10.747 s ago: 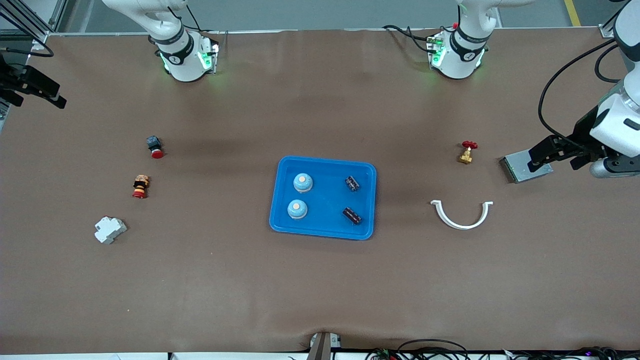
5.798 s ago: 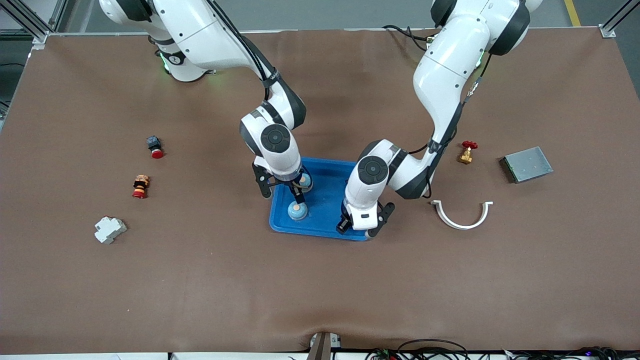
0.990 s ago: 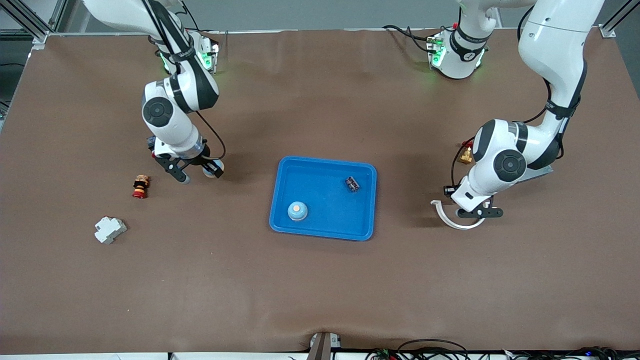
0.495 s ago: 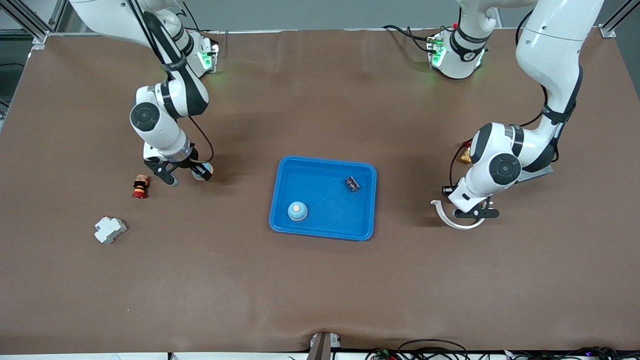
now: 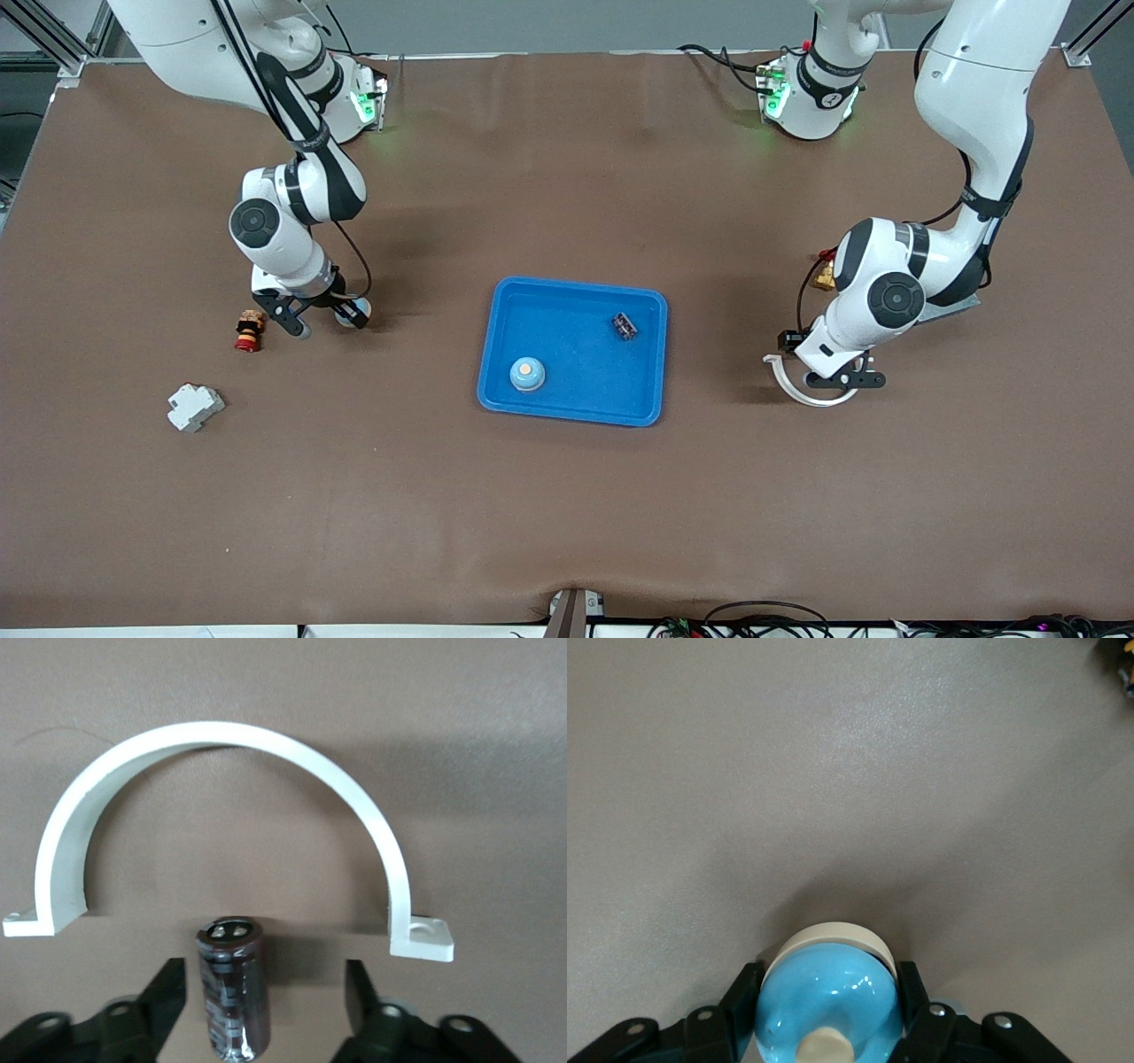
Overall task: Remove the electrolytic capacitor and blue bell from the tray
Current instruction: 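Lower the bell near the buttons while the left gripper lowers the capacitor, then open both grippers and move them back over the blue tray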
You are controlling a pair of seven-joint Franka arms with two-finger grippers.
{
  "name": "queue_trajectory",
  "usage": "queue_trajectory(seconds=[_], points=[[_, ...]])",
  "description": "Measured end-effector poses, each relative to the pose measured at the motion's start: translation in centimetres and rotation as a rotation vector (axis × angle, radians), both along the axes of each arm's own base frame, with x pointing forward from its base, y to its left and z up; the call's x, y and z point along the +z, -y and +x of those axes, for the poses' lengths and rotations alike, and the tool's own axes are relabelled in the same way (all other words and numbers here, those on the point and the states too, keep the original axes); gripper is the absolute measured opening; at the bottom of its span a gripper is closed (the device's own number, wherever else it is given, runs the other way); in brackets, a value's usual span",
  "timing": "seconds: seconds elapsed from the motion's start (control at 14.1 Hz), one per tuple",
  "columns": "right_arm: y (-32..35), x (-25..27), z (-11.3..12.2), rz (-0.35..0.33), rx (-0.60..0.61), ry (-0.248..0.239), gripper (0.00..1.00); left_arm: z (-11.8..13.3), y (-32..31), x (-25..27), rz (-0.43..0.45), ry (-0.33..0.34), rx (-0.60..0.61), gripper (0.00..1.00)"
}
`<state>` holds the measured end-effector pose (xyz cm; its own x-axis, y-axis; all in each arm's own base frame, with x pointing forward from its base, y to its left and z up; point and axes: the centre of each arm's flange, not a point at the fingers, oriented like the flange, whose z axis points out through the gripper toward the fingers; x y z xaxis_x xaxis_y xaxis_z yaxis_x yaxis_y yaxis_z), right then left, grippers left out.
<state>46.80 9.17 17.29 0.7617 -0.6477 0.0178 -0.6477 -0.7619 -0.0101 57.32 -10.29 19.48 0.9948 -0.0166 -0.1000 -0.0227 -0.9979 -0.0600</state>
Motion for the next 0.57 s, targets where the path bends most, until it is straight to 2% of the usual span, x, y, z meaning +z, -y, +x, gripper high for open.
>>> queue_trajectory(seconds=[0.07, 0.14, 0.35, 0.42, 0.57], points=[[0.1, 0.0, 0.0, 0.000, -0.004, 0.000, 0.67, 0.3, 0.0, 0.5, 0.001, 0.005, 0.004, 0.98], [0.3, -0.1, 0.0, -0.001, -0.009, -0.003, 0.71, 0.6, 0.1, 1.2, 0.005, 0.001, 0.009, 1.00], [0.3, -0.3, 0.4, 0.000, -0.026, -0.002, 1.00, 1.3, 4.1, 4.9, 0.014, -0.028, 0.069, 1.00], [-0.2, 0.0, 0.7, 0.003, -0.034, -0.004, 1.00, 1.5, 6.6, 6.6, 0.013, -0.029, 0.102, 1.00], [-1.9, 1.4, 2.1, 0.002, -0.066, -0.052, 1.00, 1.1, 12.0, 9.7, 0.004, -0.024, 0.178, 1.00]])
